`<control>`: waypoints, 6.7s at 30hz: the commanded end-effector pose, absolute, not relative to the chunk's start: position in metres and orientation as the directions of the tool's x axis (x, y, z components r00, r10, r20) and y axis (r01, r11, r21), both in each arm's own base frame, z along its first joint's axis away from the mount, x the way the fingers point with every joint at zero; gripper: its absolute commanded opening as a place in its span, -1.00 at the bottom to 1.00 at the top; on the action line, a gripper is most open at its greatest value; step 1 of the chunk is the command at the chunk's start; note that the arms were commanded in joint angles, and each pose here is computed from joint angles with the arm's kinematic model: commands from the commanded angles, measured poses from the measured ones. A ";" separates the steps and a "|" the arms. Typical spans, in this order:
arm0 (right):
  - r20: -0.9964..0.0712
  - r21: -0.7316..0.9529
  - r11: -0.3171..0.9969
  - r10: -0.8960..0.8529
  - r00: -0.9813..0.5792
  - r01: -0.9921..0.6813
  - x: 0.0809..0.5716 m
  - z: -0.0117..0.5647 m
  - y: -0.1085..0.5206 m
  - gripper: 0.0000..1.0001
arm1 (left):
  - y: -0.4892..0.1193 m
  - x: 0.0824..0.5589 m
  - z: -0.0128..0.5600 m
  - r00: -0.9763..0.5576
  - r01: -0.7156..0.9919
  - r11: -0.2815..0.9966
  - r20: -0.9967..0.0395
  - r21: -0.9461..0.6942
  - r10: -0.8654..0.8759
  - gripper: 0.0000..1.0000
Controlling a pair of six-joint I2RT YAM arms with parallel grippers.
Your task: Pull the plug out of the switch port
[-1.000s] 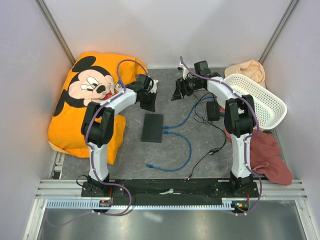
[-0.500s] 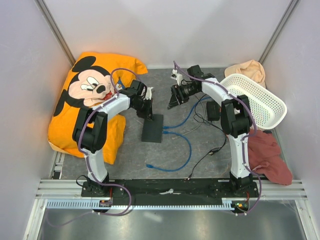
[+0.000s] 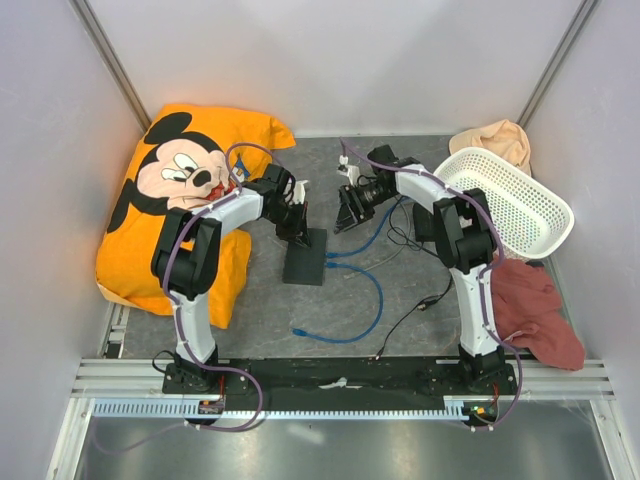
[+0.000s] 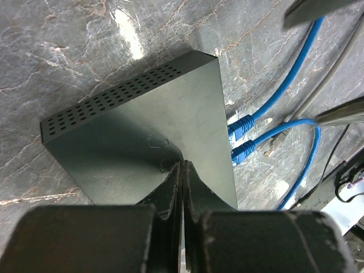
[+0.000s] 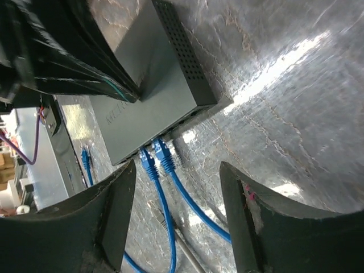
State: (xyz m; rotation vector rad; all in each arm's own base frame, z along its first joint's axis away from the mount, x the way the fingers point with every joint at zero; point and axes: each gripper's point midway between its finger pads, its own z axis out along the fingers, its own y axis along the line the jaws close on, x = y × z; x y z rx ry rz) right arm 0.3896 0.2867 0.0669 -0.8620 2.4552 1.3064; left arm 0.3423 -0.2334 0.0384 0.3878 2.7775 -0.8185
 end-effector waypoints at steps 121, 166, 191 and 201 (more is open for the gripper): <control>-0.038 0.519 0.529 -0.770 -0.636 -0.672 0.324 -0.064 0.213 -0.99 | -0.230 0.320 -0.029 -0.901 0.431 0.847 -0.204 -0.311 0.383 -0.96; -0.655 -0.125 0.908 -0.378 -0.654 -0.400 0.606 0.083 0.128 -0.87 | -0.236 0.318 -0.023 -0.886 0.460 0.831 -0.225 -0.312 0.406 -0.97; -0.608 0.533 0.354 -0.472 -0.638 -0.769 0.395 0.105 0.240 0.53 | -0.260 0.317 0.045 -0.838 0.536 0.738 -0.365 -0.411 0.406 -0.96; -0.453 0.681 0.254 -0.591 -0.668 -0.687 0.317 0.058 0.275 0.42 | -0.261 0.298 0.033 -0.851 0.523 0.709 -0.332 -0.473 0.407 -0.97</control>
